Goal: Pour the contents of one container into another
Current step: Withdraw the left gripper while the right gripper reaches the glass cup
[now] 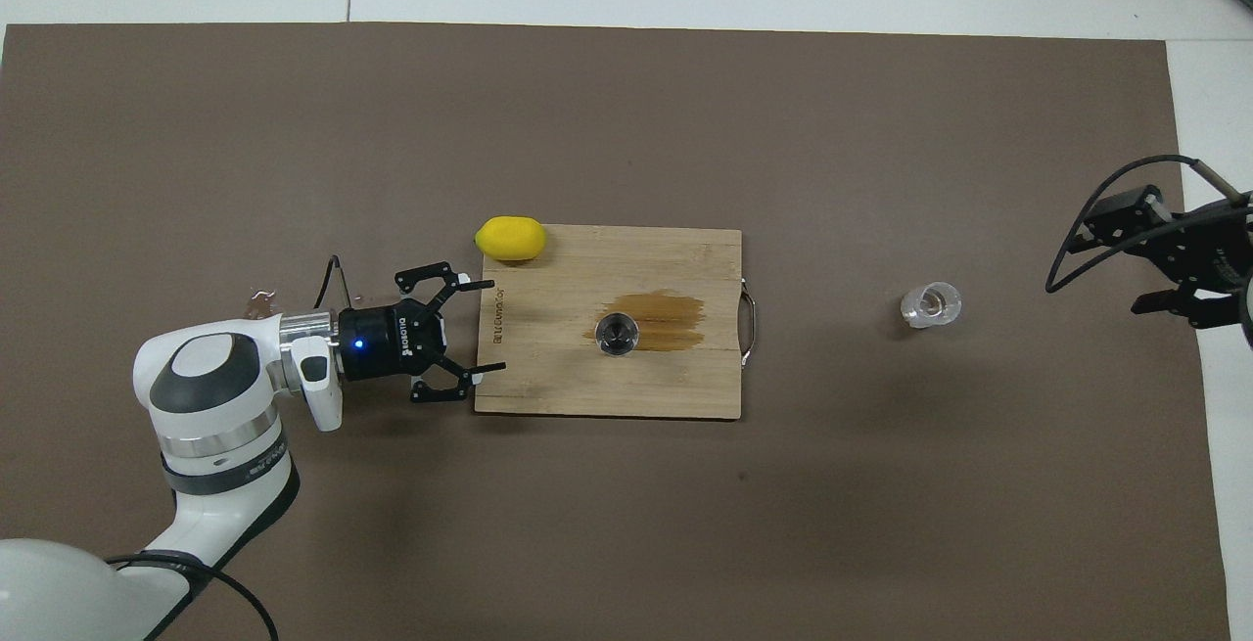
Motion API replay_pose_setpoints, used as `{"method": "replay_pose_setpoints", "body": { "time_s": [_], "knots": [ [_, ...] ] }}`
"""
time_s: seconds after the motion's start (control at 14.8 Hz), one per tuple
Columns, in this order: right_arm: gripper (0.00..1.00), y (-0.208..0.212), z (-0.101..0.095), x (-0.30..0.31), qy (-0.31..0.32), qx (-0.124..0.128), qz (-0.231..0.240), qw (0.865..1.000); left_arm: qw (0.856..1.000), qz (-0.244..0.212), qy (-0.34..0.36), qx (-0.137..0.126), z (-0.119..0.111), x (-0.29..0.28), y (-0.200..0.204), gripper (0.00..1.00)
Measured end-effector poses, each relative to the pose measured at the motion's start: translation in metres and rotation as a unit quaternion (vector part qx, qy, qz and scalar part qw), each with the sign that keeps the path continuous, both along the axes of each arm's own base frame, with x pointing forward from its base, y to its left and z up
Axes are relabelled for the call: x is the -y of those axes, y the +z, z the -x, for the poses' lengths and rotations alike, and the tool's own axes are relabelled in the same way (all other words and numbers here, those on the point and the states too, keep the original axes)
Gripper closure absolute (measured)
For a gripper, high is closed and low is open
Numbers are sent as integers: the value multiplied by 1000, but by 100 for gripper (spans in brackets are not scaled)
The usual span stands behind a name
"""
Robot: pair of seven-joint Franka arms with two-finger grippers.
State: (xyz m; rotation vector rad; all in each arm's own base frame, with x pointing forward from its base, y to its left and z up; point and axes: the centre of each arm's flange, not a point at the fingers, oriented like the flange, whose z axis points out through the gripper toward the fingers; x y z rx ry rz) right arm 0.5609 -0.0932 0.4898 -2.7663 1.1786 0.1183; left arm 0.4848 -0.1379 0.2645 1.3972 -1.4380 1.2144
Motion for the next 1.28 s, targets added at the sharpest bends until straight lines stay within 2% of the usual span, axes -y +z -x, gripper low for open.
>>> {"method": "replay_pose_setpoints", "body": {
  "time_s": [0.34,0.68,0.88,1.01,1.28],
  "knots": [
    [8,-67,-25,23,-69,-4,-29,997,994,-69,-80,13,5,-72,-4,0],
    [9,-85,-33,23,-98,-2,-51,994,975,-141,-172,29,4,-168,17,0],
    [9,-99,-38,25,-117,-1,-64,991,959,-185,-208,46,-3,-240,52,0],
    [10,-111,-42,27,-140,-2,-67,988,944,-221,-238,54,-11,-275,86,0],
    [8,-134,-40,38,-217,-14,-119,969,911,-295,-283,63,-23,-324,163,0]
  ]
}}
